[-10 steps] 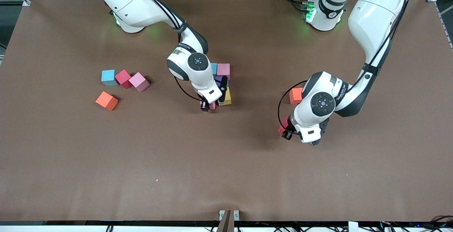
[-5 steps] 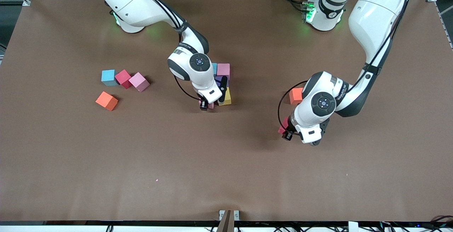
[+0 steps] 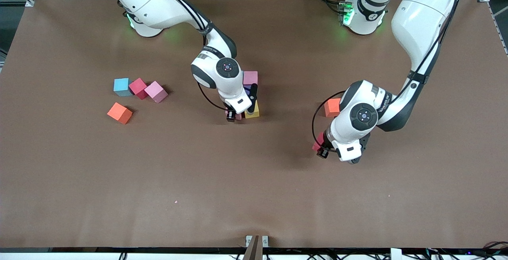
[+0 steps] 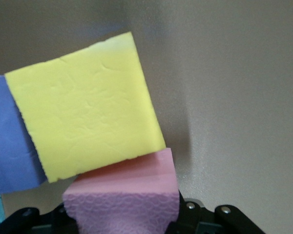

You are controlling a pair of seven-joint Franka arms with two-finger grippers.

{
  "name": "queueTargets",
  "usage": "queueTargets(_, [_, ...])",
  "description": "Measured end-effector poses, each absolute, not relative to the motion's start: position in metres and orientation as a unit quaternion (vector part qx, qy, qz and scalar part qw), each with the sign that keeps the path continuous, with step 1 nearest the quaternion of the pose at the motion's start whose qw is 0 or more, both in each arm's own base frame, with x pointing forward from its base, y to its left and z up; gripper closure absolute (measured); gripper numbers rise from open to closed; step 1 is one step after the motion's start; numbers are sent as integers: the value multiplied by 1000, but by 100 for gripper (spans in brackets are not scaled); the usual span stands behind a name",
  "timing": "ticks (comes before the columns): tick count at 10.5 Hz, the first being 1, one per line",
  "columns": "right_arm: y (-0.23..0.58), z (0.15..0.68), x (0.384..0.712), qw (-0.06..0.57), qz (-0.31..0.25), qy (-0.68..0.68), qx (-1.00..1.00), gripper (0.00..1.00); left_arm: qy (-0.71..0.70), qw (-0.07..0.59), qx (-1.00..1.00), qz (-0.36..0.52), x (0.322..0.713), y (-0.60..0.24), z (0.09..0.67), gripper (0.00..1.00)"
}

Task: Form number 2 with 11 blocks

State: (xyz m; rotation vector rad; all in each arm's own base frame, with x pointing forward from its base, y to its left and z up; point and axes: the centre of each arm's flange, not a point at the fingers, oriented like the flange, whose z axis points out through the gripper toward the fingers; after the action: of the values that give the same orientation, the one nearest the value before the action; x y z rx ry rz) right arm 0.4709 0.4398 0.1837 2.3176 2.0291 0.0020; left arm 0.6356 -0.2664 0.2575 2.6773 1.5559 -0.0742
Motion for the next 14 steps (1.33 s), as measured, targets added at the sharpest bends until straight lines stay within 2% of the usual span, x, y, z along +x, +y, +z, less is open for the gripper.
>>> queueTargets(14, [451, 183, 471, 29, 4, 660, 751, 44, 505, 26, 863, -21, 639, -265, 263, 39])
